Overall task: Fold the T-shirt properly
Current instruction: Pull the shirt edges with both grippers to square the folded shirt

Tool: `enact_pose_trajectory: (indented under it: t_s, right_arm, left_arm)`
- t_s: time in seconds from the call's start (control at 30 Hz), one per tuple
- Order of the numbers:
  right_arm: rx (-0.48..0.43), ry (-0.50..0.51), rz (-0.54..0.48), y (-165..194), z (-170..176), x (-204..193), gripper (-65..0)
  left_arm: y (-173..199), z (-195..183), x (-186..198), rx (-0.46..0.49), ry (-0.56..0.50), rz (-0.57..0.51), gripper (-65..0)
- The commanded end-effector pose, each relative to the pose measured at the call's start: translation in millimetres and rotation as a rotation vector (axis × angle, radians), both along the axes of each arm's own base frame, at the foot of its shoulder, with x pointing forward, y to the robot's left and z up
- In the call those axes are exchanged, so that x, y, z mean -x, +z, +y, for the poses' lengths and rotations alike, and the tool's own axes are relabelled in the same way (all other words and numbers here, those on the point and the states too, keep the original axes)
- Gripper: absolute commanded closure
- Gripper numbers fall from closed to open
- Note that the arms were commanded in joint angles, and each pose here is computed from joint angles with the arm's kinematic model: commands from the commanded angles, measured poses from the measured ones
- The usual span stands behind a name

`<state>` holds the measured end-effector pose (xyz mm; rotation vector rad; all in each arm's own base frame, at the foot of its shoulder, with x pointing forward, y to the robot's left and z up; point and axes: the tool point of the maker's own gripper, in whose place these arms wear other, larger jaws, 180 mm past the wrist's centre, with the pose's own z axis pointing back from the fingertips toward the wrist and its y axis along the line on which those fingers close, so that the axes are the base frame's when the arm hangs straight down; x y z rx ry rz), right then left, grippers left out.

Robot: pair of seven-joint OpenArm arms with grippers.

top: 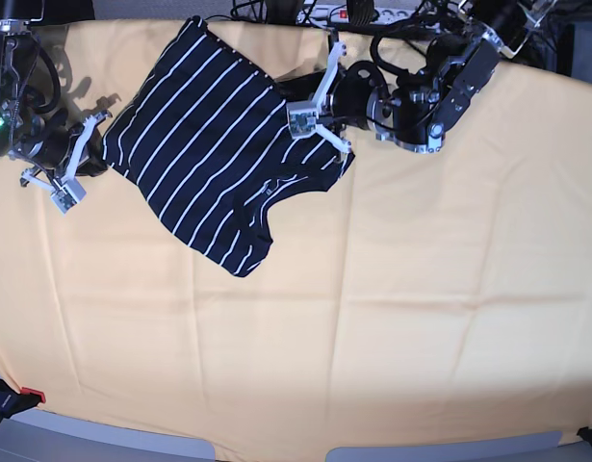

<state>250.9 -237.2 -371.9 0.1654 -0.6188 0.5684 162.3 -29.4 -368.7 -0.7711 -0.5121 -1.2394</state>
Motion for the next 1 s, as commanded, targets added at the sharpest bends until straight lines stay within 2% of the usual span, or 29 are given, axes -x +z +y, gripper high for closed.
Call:
enact_pose_trajectory:
  t_s: [0.0, 0.13, 0.33, 0.47, 0.57, 0.8, 0.97]
  right_arm:
    - [-0.002, 0.007, -0.040, 12, -3, -8, 0.0]
    - [-0.013, 0.007, -0.041, 13, -1, -9, 0.0]
    - [-0.085, 0.009, -0.006, 12, 10, 1, 0.0]
    - [-0.109, 0.021, 0.022, 8, 17, 16, 0.0]
    - [-0.113, -0.024, 0.045, 3, 19, 27, 0.0]
    - [-0.210, -0.084, 0.090, -12, 54, 54, 0.0]
    - [-0.195, -0.160, 0.102, -19, 66, 69, 0.0]
  left_arm:
    - [0, 3, -12, -0.018, 0.008, -0.028, 0.0]
    - [-8, 6, -34, -0.036, 0.041, -0.024, 0.0]
    - [-22, 21, -70, -0.069, 0.109, -0.019, 0.0]
    - [-22, 31, -105, -0.081, 0.155, -0.085, 0.0]
    - [-13, 34, -135, -0.063, 0.190, -0.133, 0.0]
    - [4, 7, -199, -0.010, 0.250, -0.184, 0.0]
    - [12, -6, -216, 0.000, 0.257, -0.185, 0.0]
